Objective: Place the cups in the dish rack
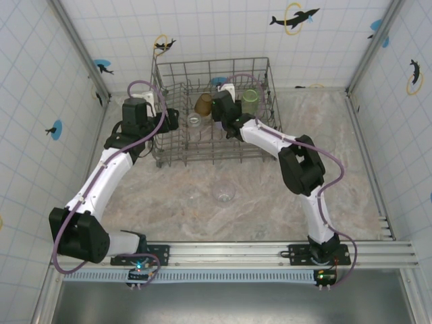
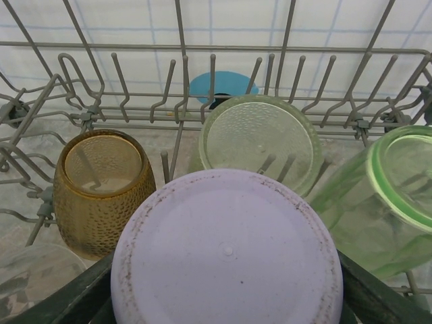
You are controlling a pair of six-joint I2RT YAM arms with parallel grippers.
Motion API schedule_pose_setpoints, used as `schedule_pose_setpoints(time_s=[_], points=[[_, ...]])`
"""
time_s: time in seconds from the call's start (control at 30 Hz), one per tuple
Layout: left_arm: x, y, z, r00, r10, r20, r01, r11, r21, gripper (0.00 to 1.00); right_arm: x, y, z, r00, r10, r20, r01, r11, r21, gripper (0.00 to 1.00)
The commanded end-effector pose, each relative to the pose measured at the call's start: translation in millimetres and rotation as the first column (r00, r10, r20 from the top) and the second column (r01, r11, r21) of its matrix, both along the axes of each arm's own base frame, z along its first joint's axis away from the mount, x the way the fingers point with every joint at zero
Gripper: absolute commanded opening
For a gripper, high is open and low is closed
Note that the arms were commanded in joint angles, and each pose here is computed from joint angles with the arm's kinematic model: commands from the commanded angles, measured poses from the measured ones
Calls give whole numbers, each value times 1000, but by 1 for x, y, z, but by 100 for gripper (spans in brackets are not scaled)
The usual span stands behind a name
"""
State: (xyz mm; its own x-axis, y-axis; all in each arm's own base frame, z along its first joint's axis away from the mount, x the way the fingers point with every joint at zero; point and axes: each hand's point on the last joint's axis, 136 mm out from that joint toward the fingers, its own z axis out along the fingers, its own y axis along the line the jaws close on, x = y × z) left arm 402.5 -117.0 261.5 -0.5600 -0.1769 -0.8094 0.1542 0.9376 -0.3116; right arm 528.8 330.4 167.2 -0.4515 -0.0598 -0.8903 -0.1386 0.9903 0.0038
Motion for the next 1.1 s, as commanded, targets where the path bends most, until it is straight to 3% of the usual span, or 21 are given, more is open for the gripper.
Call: schedule_pose_setpoints(time_s=[0.0,0.4,0.7,0.87,1.07], points=[[-1,1,-10,1000,-4,-25,3,1000,-12,97,12,7,13,999,-16,40,14,998,53,65],[0,2,-12,1000,-8,-30,7,1000,-30,97,7,9,17,1000,6,12,-7,996,87,83],[2,6,-14,999,-5,-34,3,999,-52,97,-2,9,43,1000,22,12,-23,990,141,89],[3,7,-15,999,3,-37,-5,999,-54,97,-14,-2,55,1000,-6,-4,6,990,139,98],[4,9,-14,999,14,-36,-16,999,-50,97,-26,-7,79,1000,15,-5,-14,985,170,99]])
